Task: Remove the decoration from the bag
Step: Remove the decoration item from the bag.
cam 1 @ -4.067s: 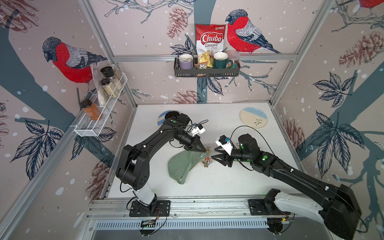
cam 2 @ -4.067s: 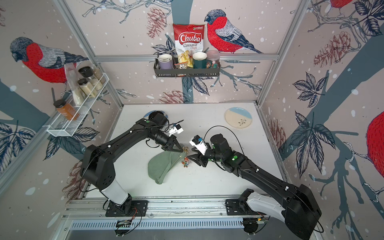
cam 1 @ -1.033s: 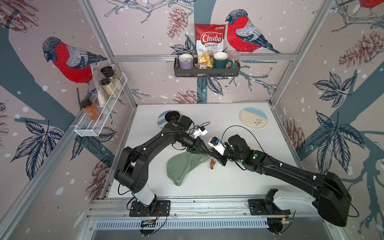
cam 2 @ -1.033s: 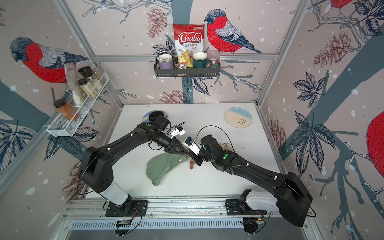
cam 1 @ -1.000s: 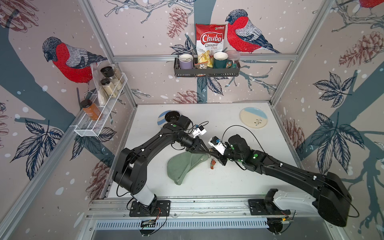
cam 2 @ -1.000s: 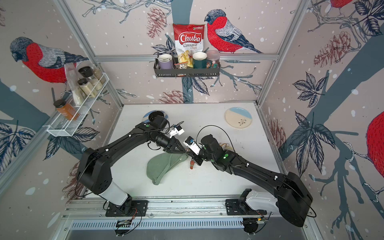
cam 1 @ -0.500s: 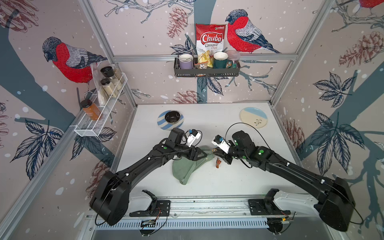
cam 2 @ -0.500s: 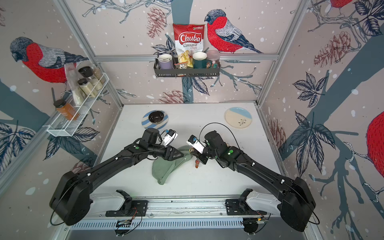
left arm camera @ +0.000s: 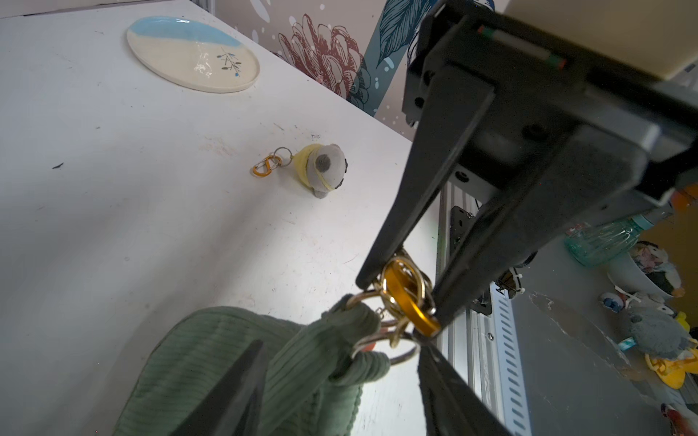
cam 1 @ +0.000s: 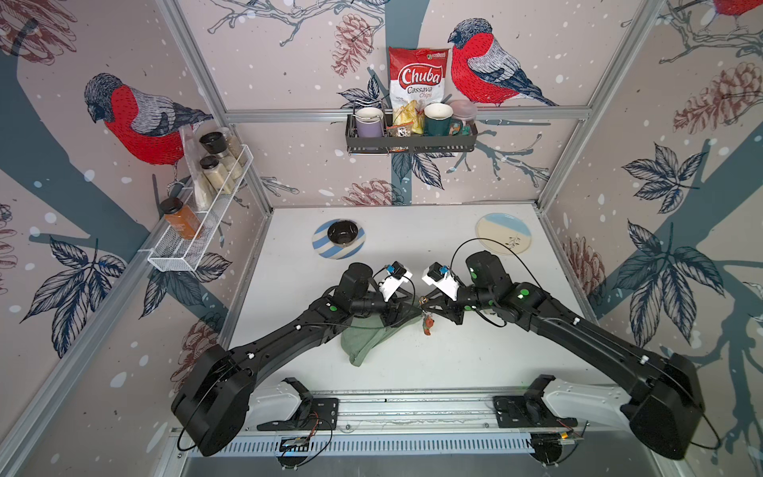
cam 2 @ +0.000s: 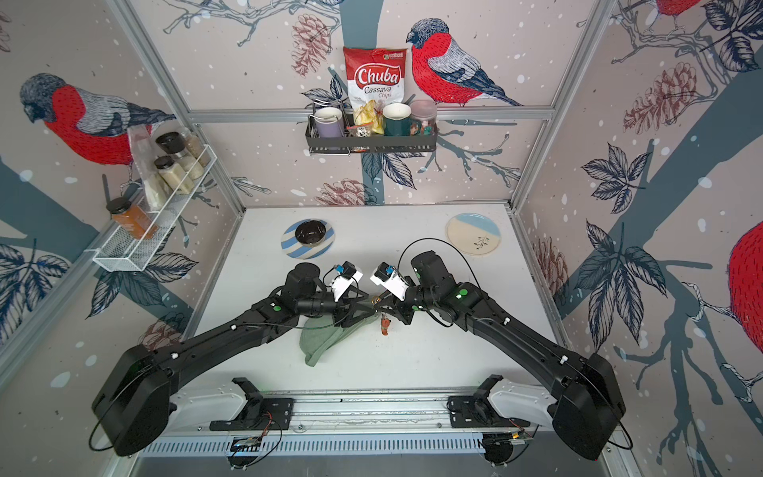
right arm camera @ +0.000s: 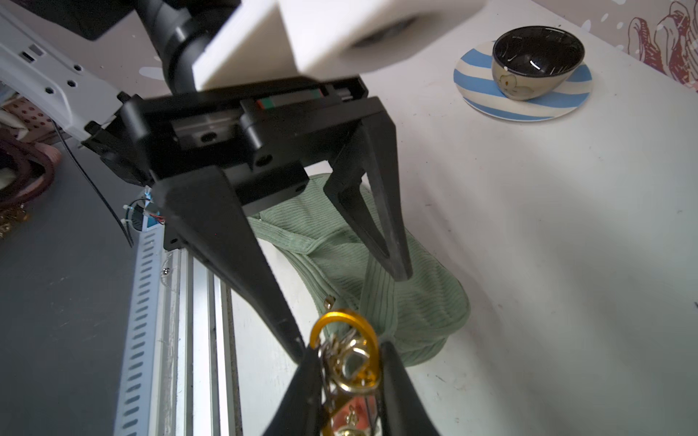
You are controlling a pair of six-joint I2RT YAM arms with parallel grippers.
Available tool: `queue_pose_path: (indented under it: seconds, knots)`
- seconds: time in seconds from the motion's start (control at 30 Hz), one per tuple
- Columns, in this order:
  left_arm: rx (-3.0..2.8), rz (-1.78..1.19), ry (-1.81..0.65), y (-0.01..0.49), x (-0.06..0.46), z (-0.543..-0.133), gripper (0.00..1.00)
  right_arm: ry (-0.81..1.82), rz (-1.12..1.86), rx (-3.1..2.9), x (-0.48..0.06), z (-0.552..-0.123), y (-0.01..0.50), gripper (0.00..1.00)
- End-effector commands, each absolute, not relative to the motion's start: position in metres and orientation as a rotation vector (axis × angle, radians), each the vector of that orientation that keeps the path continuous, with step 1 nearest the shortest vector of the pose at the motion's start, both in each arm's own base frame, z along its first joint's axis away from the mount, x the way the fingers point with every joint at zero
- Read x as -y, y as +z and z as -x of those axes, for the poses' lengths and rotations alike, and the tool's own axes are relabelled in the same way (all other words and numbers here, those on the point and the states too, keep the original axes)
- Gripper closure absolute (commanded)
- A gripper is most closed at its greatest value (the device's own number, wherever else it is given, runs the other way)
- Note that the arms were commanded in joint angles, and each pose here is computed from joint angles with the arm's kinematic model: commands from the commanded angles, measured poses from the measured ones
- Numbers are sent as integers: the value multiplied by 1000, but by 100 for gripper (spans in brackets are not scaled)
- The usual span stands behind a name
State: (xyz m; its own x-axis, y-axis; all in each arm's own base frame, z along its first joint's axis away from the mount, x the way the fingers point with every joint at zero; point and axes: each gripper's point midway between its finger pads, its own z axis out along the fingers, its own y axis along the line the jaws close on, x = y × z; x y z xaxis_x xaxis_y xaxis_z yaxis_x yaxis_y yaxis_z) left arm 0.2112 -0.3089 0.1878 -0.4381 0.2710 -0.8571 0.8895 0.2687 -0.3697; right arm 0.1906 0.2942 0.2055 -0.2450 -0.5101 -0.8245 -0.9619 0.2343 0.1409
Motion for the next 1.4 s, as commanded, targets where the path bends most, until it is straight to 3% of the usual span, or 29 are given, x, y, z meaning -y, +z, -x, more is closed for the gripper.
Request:
queue_pose_path:
  seconds: [0.0, 0.17, 0.27, 0.33, 0.37, 0.87, 1.17, 1.37]
  knots:
    - [-1750, -1091, -1215, 205, 320, -207, 42, 979, 1338, -1839, -299, -186, 216, 96]
    - [-1748, -1094, -1262, 201, 325, -202, 58, 1006, 1334, -1844, -300, -184, 217, 96]
    - [-1741, -1088, -1280, 202, 328, -203, 76, 1011, 1333, -1847, -300, -185, 218, 96]
    - [-1726, -1089, -1265, 206, 328, -205, 96, 1004, 1332, -1866, -299, -185, 215, 96]
    - [-1726, -1091, -1247, 206, 328, -206, 100, 999, 1329, -1873, -298, -186, 216, 96]
    - [-1898, -1007, -995, 191, 289, -234, 100, 870, 1265, -2069, -270, -186, 187, 89]
    - [-1871, -1000, -1037, 206, 293, -230, 100, 779, 1184, -2291, -273, -210, 156, 97]
    - [-1885, -1008, -1050, 204, 294, -228, 100, 727, 978, -2399, -277, -239, 157, 100]
